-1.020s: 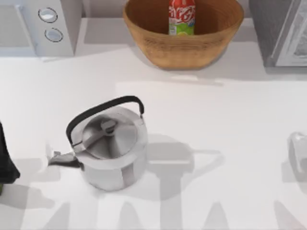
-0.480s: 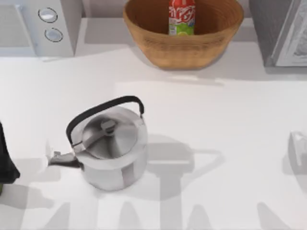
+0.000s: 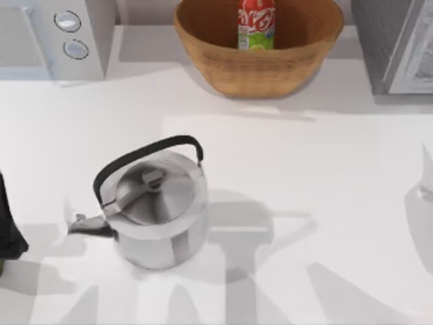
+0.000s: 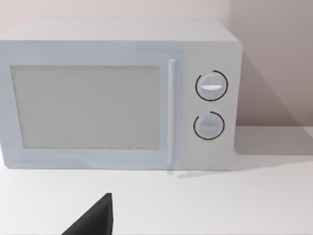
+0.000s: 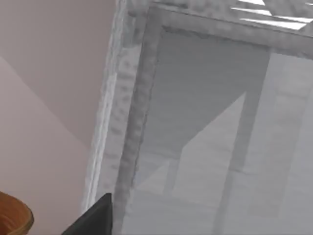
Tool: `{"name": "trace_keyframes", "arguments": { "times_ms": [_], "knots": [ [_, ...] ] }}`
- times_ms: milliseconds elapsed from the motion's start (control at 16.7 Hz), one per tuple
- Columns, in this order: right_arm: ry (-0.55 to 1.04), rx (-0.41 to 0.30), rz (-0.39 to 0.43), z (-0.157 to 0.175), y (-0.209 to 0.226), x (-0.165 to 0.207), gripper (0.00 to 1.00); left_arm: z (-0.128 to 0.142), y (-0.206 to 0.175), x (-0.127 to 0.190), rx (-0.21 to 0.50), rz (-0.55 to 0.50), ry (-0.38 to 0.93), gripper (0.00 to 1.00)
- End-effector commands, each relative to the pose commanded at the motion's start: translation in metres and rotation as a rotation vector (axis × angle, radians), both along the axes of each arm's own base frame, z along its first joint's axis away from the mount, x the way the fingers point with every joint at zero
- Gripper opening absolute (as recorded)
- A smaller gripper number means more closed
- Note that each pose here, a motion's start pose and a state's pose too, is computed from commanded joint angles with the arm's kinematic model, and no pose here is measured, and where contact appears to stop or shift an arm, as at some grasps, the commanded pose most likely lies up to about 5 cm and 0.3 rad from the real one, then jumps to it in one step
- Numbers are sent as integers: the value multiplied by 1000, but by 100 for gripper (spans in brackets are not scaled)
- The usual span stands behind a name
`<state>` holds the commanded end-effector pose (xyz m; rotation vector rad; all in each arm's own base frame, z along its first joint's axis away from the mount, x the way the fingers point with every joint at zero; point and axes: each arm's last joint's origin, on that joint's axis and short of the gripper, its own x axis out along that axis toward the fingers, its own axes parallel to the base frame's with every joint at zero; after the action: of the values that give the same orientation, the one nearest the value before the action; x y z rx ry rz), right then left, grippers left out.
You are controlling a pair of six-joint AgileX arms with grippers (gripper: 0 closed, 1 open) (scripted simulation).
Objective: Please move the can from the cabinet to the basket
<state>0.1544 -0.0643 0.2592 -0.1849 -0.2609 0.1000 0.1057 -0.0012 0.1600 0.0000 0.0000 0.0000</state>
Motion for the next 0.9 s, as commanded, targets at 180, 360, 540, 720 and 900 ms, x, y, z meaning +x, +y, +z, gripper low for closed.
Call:
{"name": "trace_keyframes", "arguments": {
  "times_ms": [180, 360, 540, 720, 900],
  "knots": [
    [42, -31, -14, -10, -46, 18, 100, 0, 0, 0, 0, 0, 0, 100],
    [133, 19, -47, -41, -91, 21, 100, 0, 0, 0, 0, 0, 0, 100],
    [217, 112, -77, -75, -122, 11, 100, 0, 0, 0, 0, 0, 0, 100],
    [258, 176, -95, -96, -136, 1, 100, 0, 0, 0, 0, 0, 0, 100],
    [262, 185, -99, -99, -137, -1, 100, 0, 0, 0, 0, 0, 0, 100]
  ]
}}
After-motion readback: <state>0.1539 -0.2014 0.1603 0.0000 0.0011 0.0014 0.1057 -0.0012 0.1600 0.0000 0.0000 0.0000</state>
